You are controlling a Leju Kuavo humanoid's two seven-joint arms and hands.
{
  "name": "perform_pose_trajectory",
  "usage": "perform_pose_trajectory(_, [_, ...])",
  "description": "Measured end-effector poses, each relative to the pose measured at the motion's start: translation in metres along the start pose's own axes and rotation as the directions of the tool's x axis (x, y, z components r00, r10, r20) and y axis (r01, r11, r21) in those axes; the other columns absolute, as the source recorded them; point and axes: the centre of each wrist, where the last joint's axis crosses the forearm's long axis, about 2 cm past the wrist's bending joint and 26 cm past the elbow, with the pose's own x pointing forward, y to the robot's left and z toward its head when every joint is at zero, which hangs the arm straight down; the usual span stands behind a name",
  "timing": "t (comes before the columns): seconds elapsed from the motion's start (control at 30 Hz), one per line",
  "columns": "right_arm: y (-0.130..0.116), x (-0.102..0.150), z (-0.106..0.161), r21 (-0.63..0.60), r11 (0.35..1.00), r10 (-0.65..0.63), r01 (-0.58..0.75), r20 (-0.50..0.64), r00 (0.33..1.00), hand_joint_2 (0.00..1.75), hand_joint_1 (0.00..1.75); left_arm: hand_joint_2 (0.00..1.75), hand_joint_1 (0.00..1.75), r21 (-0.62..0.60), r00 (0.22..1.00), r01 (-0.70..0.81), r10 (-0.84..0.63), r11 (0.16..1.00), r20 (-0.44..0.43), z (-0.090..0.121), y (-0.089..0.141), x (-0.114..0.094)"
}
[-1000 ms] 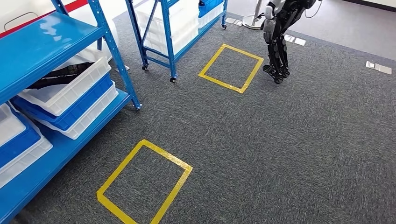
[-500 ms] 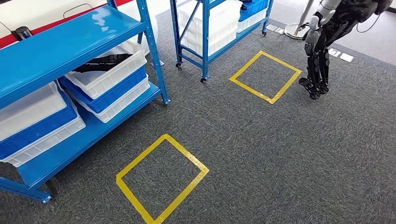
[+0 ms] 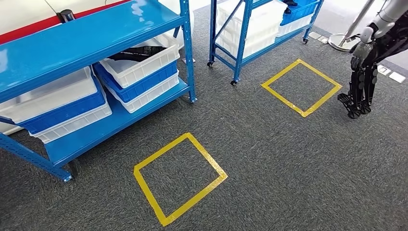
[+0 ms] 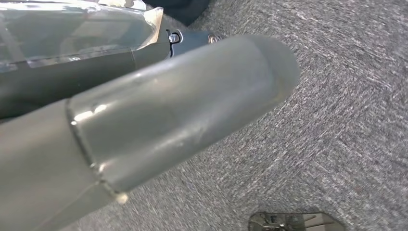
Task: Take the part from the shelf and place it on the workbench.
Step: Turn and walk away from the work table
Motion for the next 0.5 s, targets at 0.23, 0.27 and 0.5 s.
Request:
perform_pose_trajectory(0.23, [0.0026, -0.0073, 0.0, -0.014, 1.0, -0.023, 0.023, -0.011, 1.0, 0.0, 0.0, 0.0, 0.0, 0.012, 1.0, -0.012, 0.012, 1.0, 0.023, 0.0011, -0.0028, 0.0016])
perform_pose_trajectory(0.27, [0.0026, -0.0079, -0.0001, -0.013, 1.0, -0.024, 0.024, -0.013, 1.0, 0.0, 0.0, 0.0, 0.0, 0.014, 1.0, -0.016, 0.016, 1.0, 0.022, 0.0012, -0.003, 0.0012])
perform_pose_trajectory(0.5, [0.0019, -0.0065, -0.0002, -0.013, 1.0, -0.028, 0.028, -0.012, 1.0, 0.0, 0.0, 0.0, 0.0, 0.032, 0.999, -0.043, 0.042, 0.999, 0.019, 0.0015, -0.0028, 0.0002])
